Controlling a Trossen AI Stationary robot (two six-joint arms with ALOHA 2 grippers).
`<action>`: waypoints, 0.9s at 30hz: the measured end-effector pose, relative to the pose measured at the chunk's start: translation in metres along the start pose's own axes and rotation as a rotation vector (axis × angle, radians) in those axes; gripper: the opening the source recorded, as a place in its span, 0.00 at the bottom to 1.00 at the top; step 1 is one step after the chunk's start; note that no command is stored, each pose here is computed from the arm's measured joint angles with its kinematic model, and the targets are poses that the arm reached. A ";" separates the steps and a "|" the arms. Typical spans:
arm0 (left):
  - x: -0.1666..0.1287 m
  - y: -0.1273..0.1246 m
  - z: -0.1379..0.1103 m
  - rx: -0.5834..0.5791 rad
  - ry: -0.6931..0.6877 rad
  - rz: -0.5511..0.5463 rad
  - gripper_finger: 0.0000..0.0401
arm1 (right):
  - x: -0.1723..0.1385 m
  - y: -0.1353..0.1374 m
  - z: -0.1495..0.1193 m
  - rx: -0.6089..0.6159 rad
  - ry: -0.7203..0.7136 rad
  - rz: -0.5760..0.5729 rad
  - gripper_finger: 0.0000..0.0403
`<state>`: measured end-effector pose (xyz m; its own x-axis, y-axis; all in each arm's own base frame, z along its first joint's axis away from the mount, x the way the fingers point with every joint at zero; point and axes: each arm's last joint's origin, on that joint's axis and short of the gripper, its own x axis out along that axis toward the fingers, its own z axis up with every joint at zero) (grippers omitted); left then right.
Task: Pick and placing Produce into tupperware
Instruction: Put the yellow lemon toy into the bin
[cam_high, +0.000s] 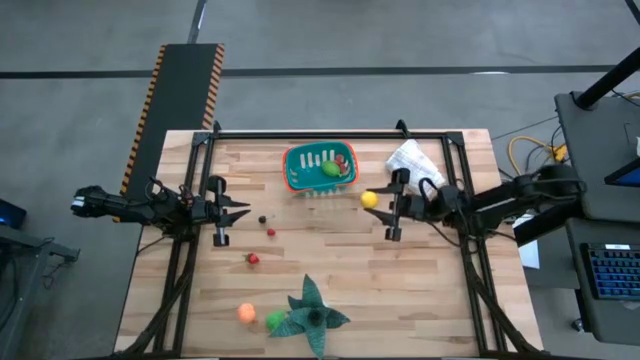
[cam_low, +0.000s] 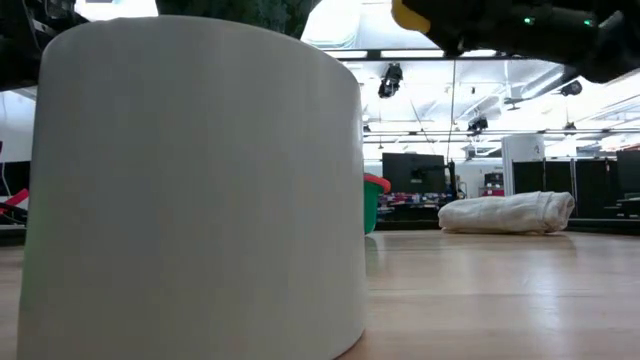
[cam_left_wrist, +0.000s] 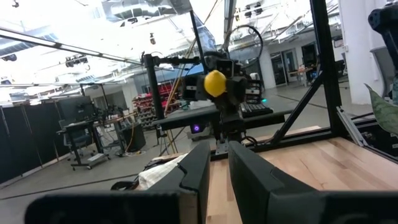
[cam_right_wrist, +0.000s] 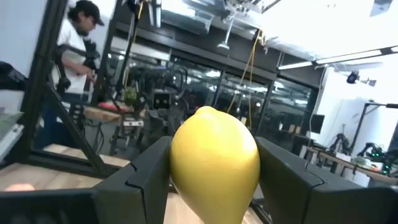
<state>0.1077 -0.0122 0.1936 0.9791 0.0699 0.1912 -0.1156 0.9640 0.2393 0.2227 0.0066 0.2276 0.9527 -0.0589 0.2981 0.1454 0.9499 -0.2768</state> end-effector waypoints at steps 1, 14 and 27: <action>0.000 0.000 0.000 0.000 0.000 0.000 0.11 | 0.003 -0.004 0.001 -0.005 0.016 0.001 0.47; 0.000 0.000 0.000 0.001 0.002 -0.001 0.11 | 0.044 -0.048 0.010 -0.034 0.248 0.064 0.47; 0.000 0.000 0.000 0.001 0.005 -0.002 0.11 | 0.079 -0.079 -0.039 0.020 0.398 0.069 0.47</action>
<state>0.1078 -0.0122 0.1931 0.9800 0.0697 0.1863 -0.1143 0.9638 0.2407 0.2973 -0.0850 0.2374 0.9895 -0.1054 -0.0990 0.0759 0.9614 -0.2645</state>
